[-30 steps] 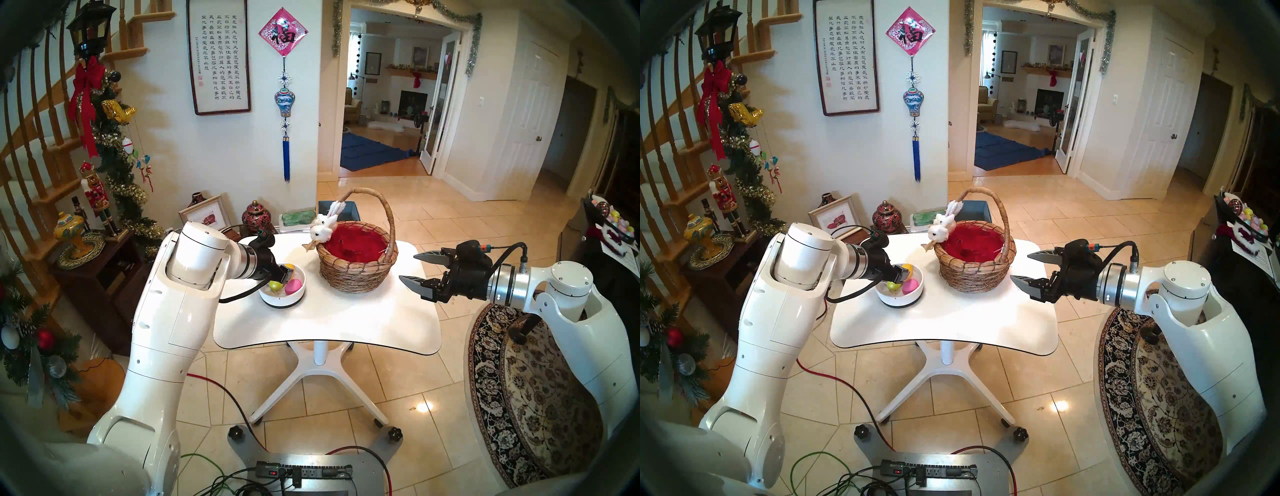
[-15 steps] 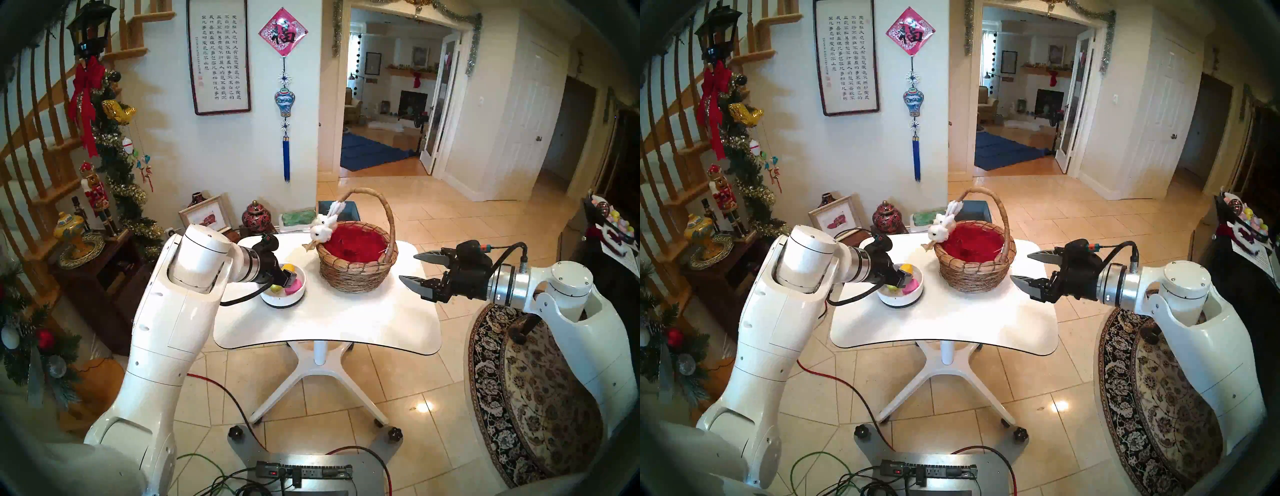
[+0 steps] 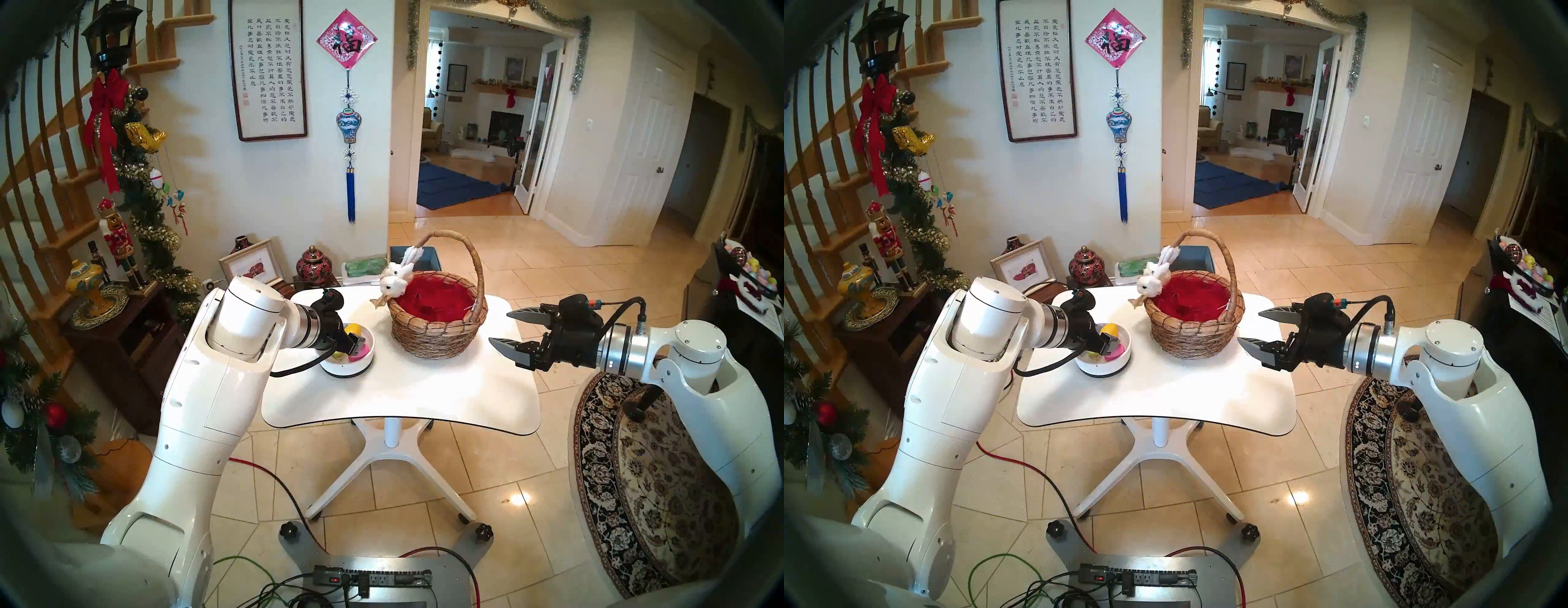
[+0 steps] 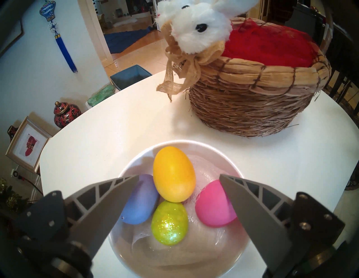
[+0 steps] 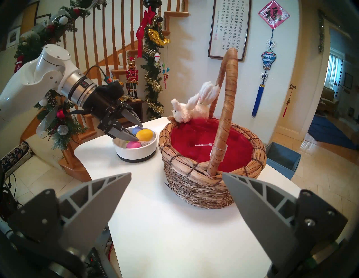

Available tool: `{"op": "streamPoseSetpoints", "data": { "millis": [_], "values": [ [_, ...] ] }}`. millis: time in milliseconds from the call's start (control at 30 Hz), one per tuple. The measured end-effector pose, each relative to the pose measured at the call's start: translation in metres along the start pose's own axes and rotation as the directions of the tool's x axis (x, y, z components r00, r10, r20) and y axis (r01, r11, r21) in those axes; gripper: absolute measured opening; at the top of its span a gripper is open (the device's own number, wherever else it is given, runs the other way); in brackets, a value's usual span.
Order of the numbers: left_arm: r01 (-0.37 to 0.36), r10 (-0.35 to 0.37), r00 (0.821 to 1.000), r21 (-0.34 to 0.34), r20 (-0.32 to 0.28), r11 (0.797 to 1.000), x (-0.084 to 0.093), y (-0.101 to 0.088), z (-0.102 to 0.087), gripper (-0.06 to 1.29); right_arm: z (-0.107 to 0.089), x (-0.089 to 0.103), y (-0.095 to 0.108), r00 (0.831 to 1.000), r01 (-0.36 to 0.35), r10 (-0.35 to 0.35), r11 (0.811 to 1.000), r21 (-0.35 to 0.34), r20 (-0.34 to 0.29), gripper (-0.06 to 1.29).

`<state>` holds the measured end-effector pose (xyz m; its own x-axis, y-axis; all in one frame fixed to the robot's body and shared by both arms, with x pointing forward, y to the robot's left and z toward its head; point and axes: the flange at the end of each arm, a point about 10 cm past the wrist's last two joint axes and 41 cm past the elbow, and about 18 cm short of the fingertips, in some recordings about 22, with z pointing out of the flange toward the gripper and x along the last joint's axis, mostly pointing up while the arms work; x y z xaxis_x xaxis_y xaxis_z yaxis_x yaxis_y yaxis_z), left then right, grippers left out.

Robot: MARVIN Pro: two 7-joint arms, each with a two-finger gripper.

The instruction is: Put easter egg into basket

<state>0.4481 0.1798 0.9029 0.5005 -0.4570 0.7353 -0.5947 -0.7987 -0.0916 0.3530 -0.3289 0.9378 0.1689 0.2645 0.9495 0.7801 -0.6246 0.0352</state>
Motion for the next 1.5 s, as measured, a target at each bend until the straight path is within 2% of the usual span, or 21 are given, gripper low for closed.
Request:
{"op": "streamPoseSetpoints", "data": {
  "millis": [867, 1100, 1500],
  "values": [
    [0.016, -0.016, 1.0, 0.028, 0.001, 0.999, 0.0026, 0.001, 0.0044, 1.11, 0.0, 0.0, 0.0, 1.0, 0.0, 0.0, 1.0, 0.0, 0.0, 1.22],
    [0.021, -0.021, 1.0, 0.034, 0.002, 0.999, 0.0029, 0.0015, 0.006, 0.9, 0.0, 0.0, 0.0, 1.0, 0.0, 0.0, 1.0, 0.0, 0.0, 1.22],
    [0.025, -0.026, 1.0, 0.044, 0.007, 0.999, 0.003, 0.0027, 0.0089, 0.9, 0.0, -0.0001, 0.0, 1.0, 0.0, 0.0, 1.0, 0.0, 0.0, 1.22]
  ]
}}
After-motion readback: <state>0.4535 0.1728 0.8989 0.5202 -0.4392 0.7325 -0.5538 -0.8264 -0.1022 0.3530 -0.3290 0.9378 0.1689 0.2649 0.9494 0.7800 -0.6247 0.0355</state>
